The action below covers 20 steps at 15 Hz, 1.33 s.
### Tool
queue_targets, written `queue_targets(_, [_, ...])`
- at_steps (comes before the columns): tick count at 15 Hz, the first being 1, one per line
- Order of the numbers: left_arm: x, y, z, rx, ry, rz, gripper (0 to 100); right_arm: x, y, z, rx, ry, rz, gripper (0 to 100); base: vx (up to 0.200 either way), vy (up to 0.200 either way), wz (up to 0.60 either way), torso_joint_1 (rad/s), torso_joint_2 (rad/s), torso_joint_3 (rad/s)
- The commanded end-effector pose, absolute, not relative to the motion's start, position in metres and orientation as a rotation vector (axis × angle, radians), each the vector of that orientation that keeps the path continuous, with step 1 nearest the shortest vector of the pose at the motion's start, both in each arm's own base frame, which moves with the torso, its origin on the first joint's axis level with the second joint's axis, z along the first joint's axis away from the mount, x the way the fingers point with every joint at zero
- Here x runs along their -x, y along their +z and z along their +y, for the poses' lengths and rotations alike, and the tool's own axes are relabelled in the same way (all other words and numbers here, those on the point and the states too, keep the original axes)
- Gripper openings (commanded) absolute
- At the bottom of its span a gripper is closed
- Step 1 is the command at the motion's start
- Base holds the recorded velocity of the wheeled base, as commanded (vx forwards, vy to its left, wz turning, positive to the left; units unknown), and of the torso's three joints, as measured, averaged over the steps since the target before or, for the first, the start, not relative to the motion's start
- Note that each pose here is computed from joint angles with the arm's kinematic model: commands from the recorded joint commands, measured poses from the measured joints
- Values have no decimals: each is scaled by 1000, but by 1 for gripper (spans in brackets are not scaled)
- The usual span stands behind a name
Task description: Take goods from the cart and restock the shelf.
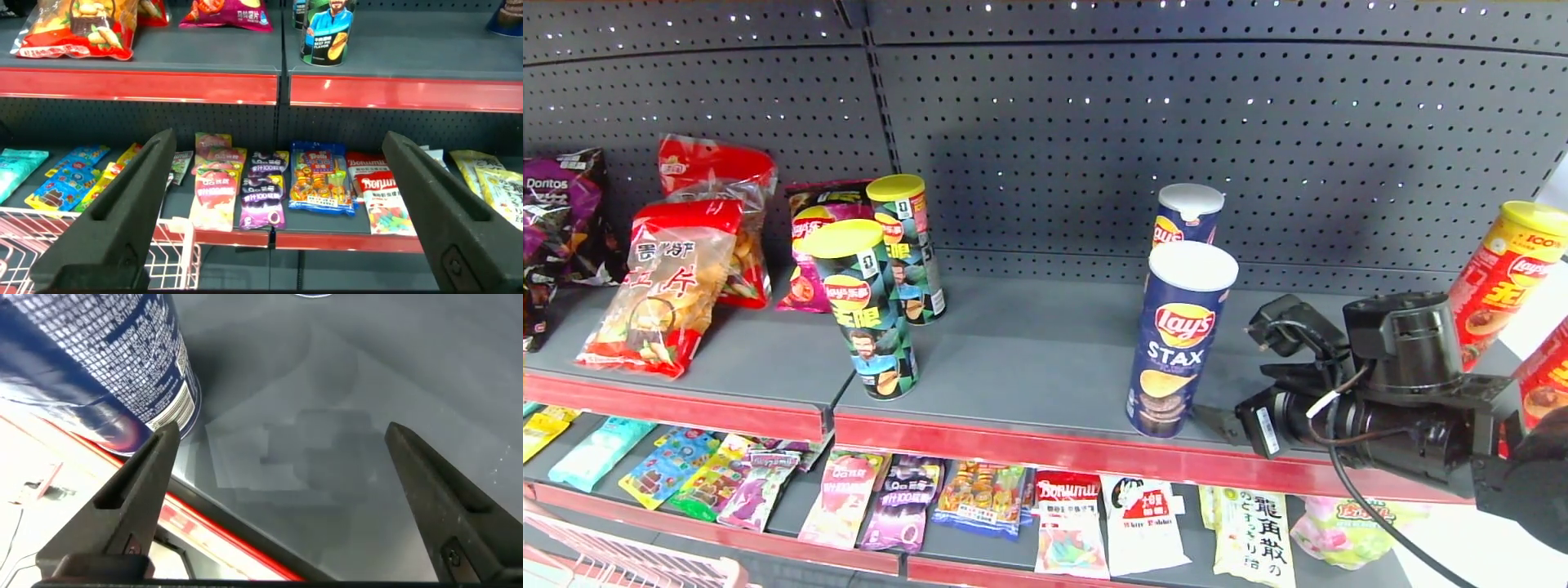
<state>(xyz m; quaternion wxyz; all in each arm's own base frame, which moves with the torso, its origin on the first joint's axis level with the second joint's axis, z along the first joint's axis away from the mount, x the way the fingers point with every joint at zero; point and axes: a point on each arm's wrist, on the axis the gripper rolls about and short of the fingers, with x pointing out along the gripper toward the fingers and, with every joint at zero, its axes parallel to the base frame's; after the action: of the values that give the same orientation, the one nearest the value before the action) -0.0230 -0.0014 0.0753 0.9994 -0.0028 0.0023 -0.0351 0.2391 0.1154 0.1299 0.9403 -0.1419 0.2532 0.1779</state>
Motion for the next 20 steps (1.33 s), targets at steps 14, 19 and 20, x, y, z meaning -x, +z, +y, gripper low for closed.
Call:
queue_targets(14, [23,75,-1,6,-72,6,100,-243,131,122,294,378,506,100,0,0,0,0,0,0])
queue_targets(19, [23,75,-1,6,-71,6,100,-241,131,121,293,376,508,100,0,0,0,0,0,0])
queue_targets(20, [23,75,-1,6,-69,6,100,-239,132,119,290,373,504,100,0,0,0,0,0,0])
